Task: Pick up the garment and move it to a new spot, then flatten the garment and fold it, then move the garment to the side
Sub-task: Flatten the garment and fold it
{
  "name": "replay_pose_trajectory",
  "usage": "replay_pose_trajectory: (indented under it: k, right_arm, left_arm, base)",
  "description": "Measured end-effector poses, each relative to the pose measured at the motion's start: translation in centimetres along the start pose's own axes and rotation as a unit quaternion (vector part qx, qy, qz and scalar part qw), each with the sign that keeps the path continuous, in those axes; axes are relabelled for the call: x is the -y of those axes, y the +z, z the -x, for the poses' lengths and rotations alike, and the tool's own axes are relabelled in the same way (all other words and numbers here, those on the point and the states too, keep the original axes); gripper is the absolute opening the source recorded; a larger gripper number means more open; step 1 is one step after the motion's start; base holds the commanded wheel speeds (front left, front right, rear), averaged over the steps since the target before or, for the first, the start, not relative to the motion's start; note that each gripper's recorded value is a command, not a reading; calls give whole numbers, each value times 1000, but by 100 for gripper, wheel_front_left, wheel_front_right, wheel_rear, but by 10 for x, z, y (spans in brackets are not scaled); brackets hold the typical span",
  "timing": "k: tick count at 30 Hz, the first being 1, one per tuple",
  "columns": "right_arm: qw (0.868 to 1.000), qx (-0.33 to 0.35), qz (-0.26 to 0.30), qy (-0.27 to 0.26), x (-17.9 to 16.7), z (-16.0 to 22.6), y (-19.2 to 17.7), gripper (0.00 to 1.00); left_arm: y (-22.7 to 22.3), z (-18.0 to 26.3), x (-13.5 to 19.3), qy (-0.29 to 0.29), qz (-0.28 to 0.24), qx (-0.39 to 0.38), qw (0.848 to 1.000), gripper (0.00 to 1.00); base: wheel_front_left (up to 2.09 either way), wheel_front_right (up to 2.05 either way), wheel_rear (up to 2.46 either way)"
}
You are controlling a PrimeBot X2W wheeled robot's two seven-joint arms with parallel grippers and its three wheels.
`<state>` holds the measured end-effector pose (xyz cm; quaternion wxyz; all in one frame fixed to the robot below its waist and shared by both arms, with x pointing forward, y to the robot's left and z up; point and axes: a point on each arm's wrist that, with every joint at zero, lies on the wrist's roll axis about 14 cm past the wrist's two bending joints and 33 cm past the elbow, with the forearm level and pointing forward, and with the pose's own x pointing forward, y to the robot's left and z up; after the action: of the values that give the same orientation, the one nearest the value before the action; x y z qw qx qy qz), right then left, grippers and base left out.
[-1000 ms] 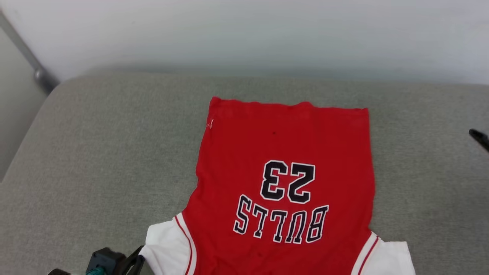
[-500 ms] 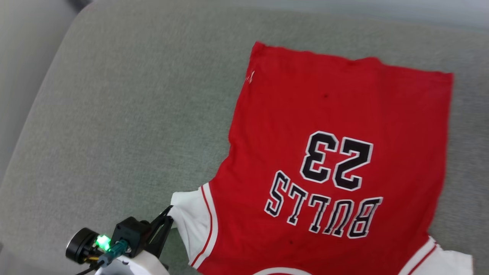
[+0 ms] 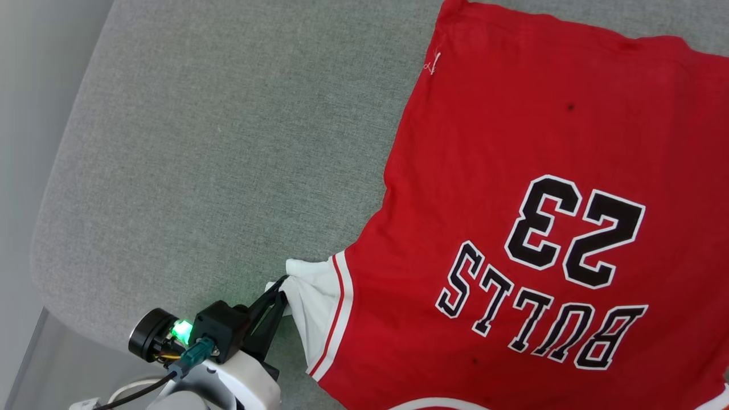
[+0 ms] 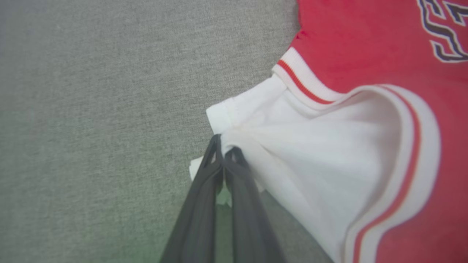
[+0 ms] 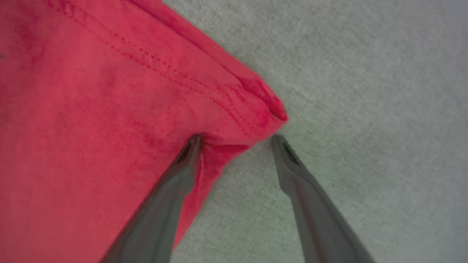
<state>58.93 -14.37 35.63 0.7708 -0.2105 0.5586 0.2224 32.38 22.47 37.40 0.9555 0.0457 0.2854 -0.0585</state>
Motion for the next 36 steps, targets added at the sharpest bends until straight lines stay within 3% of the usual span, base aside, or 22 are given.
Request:
replay_pose_trajectory:
  k: [2, 3, 4, 14, 24, 31, 36]
  right_arm:
    - [1000, 0, -1, 4, -1, -3, 0, 100]
    - [1000, -1, -1, 5, -1, -5, 0, 38]
    - [1000, -1, -1, 5, -1, -6, 1, 0]
    - [998, 38, 43, -20, -10, 27, 2, 0]
    - [984, 147, 94, -45, -21, 125, 0, 0]
    - [981, 145, 115, -65, -16, 177, -71, 0]
    - [989, 113, 80, -61, -9, 190, -145, 0]
  left_arm:
    - [0, -1, -1, 1, -1, -1, 1000, 0]
    - [-1, -1, -2, 2, -1, -1, 1000, 0]
    - [-2, -2, -2, 1, 0, -1, 1000, 0]
    - [-2, 9, -5, 6, 5, 9, 1000, 0]
    - [1, 42, -5, 10, 4, 33, 999, 0]
    - [11, 53, 5, -9, -5, 56, 998, 0]
    - [19, 55, 14, -23, -11, 70, 997, 0]
  base:
    - [0, 0, 0]
    - [0, 0, 0]
    - [0, 0, 0]
    - [0, 0, 0]
    - [0, 0, 0]
    - [0, 0, 0]
    - [0, 0, 0]
